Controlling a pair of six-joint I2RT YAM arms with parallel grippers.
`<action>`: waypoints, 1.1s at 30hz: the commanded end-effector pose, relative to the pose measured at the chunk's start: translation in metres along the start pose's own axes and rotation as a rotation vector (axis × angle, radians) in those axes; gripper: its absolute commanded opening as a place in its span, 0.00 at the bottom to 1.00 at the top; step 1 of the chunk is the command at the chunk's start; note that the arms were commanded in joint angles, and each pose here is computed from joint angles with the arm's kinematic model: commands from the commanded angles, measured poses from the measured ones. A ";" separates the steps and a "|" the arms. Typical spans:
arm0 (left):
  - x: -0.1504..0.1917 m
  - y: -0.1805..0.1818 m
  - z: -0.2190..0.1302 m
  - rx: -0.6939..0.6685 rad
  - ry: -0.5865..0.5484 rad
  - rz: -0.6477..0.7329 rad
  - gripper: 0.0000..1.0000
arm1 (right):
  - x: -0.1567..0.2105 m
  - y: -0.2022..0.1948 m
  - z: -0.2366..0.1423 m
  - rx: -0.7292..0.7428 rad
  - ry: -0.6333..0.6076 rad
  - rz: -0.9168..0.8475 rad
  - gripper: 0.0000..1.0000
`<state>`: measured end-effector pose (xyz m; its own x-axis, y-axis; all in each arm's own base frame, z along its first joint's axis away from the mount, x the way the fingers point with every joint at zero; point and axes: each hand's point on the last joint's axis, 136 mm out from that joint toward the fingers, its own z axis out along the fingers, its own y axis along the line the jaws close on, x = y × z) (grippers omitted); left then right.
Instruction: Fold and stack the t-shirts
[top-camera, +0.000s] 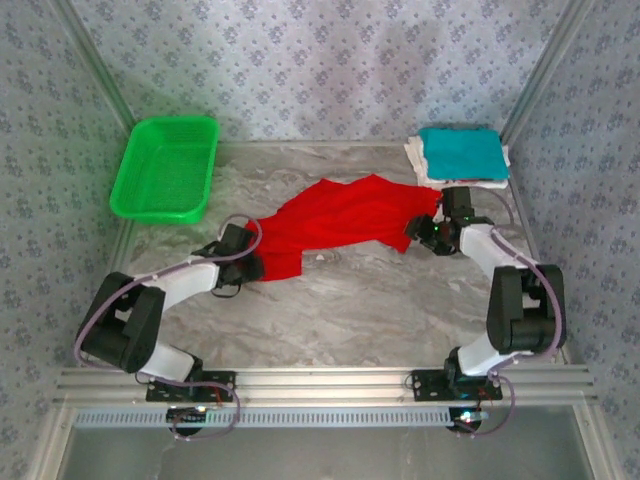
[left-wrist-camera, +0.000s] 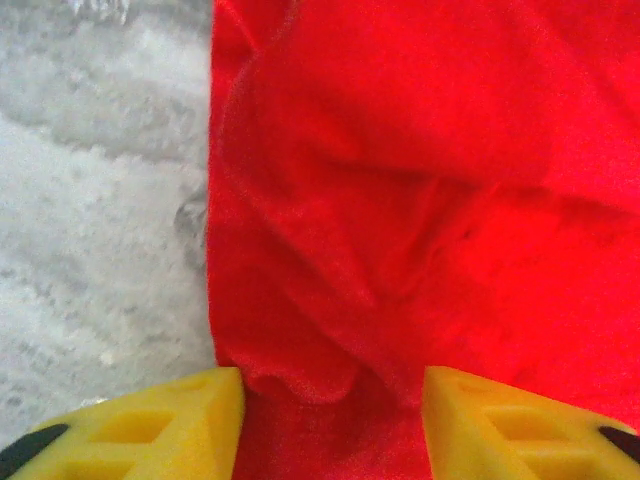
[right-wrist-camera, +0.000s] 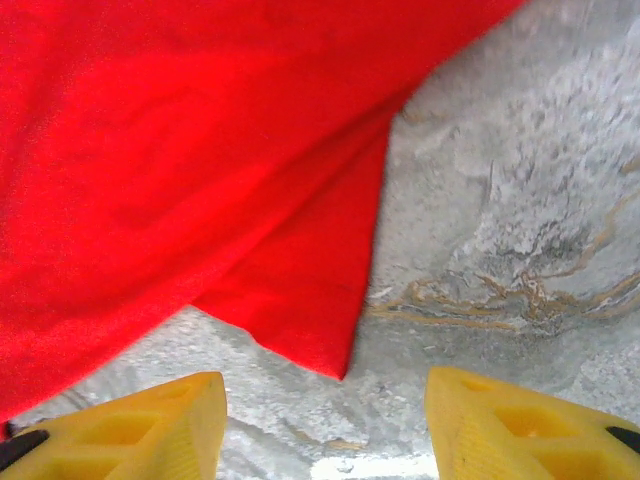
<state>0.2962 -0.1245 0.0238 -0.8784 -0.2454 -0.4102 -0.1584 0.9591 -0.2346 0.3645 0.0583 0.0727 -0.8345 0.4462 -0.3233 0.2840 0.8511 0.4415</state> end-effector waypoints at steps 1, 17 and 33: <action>-0.004 -0.004 0.005 0.018 -0.005 0.002 0.37 | 0.009 -0.001 0.016 -0.022 0.056 0.038 0.57; -0.035 -0.006 -0.040 0.029 -0.139 -0.001 0.00 | 0.015 0.003 0.059 -0.077 0.115 0.100 0.54; -0.038 -0.004 -0.044 0.030 -0.146 -0.007 0.00 | 0.016 0.031 0.053 -0.042 0.094 0.039 0.47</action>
<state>0.3056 -0.1159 0.0675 -0.8132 -0.2742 -0.5134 -0.1499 0.9510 -0.2705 0.3784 0.0871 0.0306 -0.8479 0.4932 -0.1943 0.3558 0.8012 0.4810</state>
